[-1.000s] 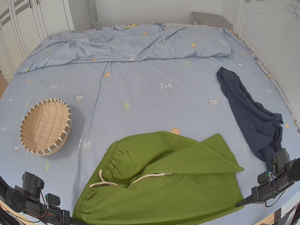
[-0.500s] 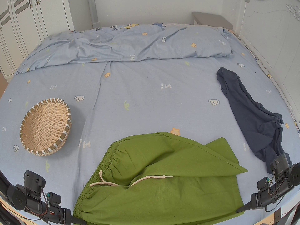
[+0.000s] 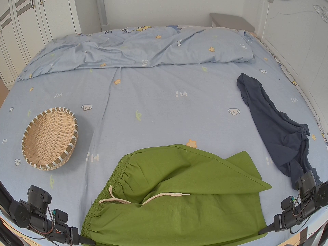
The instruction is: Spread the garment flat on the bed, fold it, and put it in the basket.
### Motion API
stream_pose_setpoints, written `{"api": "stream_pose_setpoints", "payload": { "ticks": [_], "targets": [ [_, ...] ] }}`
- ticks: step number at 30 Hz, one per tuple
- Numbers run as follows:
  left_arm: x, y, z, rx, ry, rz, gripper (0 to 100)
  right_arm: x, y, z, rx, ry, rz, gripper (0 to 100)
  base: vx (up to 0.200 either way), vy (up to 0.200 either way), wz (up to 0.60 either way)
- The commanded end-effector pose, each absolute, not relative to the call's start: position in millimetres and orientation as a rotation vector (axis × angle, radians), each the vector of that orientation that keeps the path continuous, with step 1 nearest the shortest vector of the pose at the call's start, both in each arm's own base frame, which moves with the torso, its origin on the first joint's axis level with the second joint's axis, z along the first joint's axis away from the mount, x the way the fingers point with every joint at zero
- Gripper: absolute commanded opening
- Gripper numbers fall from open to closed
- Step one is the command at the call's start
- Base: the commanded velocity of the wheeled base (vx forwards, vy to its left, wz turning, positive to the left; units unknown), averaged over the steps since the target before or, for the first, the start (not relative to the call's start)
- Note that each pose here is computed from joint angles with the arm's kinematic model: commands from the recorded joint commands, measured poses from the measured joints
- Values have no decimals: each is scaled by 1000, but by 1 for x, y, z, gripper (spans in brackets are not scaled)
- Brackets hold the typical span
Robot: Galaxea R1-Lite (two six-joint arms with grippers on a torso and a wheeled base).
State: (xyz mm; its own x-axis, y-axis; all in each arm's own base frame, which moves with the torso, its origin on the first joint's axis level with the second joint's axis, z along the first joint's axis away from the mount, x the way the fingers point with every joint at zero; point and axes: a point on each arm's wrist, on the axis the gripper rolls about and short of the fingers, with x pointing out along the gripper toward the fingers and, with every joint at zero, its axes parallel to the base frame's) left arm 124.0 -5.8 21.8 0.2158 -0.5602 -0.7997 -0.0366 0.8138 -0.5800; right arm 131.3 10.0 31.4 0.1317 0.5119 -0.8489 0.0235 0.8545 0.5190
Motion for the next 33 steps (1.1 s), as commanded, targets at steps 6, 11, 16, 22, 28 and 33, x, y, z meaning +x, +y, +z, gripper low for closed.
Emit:
{"api": "stream_pose_setpoints", "payload": {
  "ticks": [6, 11, 16, 22, 28, 33],
  "targets": [
    [123, -6, 21, -543, 1326, -391, 100, 128, 13, 30, 446, 1418, 391, 100, 0, 0, 0],
    [122, -6, 21, -535, 1323, -399, 100, 128, 12, 30, 451, 1412, 386, 100, 0, 0, 0],
    [117, -6, 28, -519, 1268, -423, 100, 127, 11, 32, 445, 1334, 399, 100, 0, 0, 0],
    [109, -6, 79, -608, 975, -367, 100, 122, 8, 52, 389, 1073, 410, 100, 0, 0, 0],
    [121, -5, 145, -698, 822, -351, 100, 125, 1, 82, 351, 848, 381, 100, 0, 0, 0],
    [167, -4, 176, -680, 780, -384, 100, 145, -1, 116, 302, 685, 398, 100, 0, 0, 0]
  ]
}}
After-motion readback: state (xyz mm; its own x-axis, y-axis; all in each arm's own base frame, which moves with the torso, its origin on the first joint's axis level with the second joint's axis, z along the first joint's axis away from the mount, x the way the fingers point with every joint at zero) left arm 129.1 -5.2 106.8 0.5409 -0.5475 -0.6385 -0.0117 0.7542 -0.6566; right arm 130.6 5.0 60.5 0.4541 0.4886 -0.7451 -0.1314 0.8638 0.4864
